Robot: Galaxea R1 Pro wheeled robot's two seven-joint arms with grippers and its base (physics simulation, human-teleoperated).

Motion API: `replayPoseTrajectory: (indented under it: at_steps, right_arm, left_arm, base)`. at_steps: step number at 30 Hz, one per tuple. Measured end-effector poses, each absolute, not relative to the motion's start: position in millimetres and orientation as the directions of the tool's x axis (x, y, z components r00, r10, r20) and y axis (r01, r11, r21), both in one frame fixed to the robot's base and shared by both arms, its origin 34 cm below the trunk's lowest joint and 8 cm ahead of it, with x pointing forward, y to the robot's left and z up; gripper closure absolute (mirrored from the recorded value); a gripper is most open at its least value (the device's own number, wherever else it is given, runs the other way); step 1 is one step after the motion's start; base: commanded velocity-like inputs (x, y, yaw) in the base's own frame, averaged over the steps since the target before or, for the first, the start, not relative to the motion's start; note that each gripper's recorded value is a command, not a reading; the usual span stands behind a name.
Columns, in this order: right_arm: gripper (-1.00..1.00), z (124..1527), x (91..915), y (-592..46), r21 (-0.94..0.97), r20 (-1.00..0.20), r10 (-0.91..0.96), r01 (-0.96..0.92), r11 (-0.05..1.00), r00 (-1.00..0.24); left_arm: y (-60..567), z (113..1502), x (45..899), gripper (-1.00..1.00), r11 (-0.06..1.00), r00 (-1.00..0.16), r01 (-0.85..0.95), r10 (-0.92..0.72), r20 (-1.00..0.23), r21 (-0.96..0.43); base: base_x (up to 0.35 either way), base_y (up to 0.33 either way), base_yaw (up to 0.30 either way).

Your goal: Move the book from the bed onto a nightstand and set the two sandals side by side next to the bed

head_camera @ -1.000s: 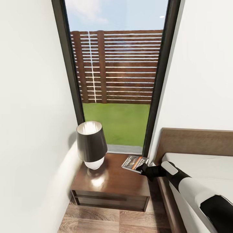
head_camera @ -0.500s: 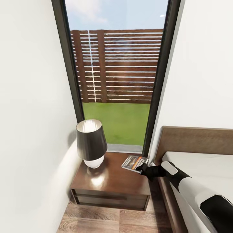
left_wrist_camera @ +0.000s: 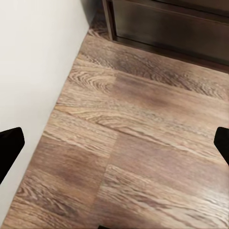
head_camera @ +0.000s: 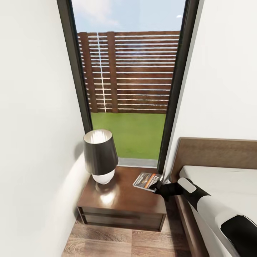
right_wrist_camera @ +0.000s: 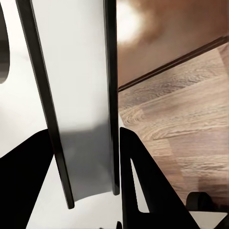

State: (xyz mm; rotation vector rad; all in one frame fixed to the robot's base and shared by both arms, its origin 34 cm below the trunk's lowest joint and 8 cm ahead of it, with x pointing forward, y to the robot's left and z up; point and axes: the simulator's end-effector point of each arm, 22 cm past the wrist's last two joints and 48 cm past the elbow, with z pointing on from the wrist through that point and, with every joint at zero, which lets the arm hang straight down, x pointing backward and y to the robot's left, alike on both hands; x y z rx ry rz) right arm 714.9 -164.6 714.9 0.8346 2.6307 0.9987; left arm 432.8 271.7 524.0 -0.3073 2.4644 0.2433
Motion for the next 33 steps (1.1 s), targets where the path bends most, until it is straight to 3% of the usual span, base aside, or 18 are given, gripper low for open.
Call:
replayPoseTrajectory:
  at_steps: [10,14,33]
  right_arm:
    - [1.0,697,713,-164,0.657,0.006,0.571,0.434,0.616,-0.821]
    - [1.0,690,714,-164,0.656,0.001,0.572,0.432,0.618,-0.82]
    - [1.0,655,718,-207,0.646,-0.023,0.622,0.463,0.607,-0.783]
  left_arm:
    - [267,507,432,-1.0,0.957,-0.771,-0.274,-0.161,-0.616,0.093]
    - [215,504,430,-1.0,0.978,-0.78,-0.191,-0.096,-0.618,0.09]
    - [212,476,429,-1.0,0.976,-0.771,-0.15,-0.016,-0.637,0.157]
  base:
    - [0.0,0.0,0.0]
    - [0.0,0.0,0.0]
    - [0.0,0.0,0.0]
